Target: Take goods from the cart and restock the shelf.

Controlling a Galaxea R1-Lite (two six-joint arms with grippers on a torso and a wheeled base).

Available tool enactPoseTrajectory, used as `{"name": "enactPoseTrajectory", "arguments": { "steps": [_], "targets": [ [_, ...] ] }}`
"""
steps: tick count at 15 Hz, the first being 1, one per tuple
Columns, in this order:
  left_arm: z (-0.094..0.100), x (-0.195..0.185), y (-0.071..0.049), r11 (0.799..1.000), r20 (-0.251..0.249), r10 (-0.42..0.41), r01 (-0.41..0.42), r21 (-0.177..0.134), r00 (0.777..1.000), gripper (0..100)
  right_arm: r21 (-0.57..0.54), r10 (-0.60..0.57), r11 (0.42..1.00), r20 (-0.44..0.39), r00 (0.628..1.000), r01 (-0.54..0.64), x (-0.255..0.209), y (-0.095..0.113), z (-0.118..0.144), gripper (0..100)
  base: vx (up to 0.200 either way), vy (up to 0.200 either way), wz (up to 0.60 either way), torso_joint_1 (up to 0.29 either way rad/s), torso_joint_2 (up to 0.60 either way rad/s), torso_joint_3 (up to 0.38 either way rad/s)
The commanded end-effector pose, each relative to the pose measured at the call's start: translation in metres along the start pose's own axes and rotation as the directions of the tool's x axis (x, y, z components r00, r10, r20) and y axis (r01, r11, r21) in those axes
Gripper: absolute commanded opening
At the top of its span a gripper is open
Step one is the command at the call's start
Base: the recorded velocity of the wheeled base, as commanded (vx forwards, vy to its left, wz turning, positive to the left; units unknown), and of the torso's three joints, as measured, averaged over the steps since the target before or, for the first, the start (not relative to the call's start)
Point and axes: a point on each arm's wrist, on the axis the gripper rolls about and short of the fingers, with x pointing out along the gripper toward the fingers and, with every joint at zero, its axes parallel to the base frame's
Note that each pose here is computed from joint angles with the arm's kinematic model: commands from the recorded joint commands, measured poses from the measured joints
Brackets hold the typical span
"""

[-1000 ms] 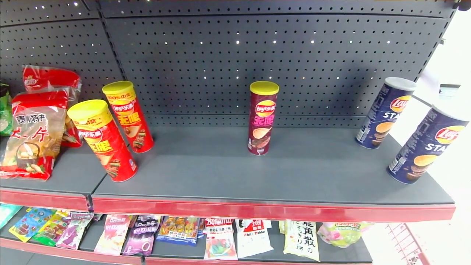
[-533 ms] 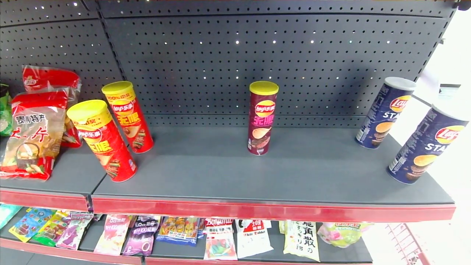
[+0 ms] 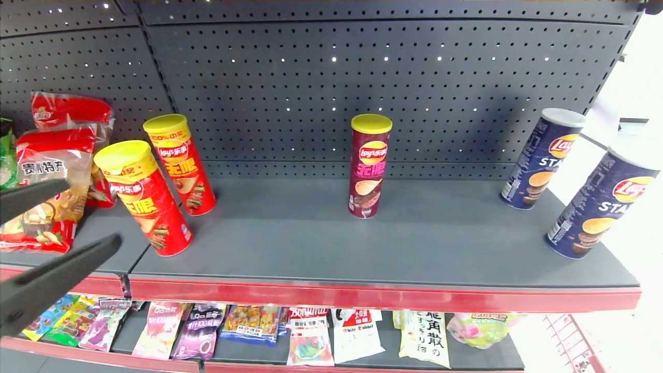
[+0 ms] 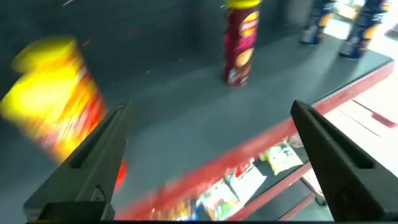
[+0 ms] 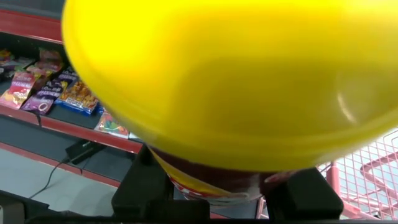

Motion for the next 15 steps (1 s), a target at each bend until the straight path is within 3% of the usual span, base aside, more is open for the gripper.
{"name": "enactPoseTrajectory", "arguments": {
  "steps": [1, 2, 6, 15],
  "targets": [
    [-0.017, 0.142, 0.016, 0.952, -0.089, -0.304, 0.305, -0.008, 0.948, 100, 0.007, -0.001, 1.000, 0.001, 1.000, 0.001, 0.000, 0.000, 0.000, 0, 0.000, 0.000, 0.00, 0.000, 0.00, 0.000],
    [-0.023, 0.159, 0.018, 0.942, -0.107, -0.336, 0.335, -0.028, 0.936, 100, 0.009, -0.001, 1.000, 0.001, 1.000, 0.001, 0.000, 0.000, 0.000, 0, 0.000, 0.000, 0.00, 0.000, 0.00, 0.000],
    [-0.040, 0.206, 0.028, 0.939, -0.147, -0.343, 0.339, -0.052, 0.928, 100, 0.010, -0.001, 1.000, 0.001, 1.000, 0.001, 0.000, 0.000, 0.000, 0, 0.000, 0.000, 0.00, 0.000, 0.00, 0.000],
    [-0.053, 0.302, 0.020, 0.922, -0.114, -0.387, 0.387, -0.028, 0.915, 100, 0.010, -0.003, 1.000, 0.001, 1.000, 0.003, 0.000, 0.000, 0.000, 0, 0.000, 0.000, 0.00, 0.000, 0.00, 0.000]
  ]
}}
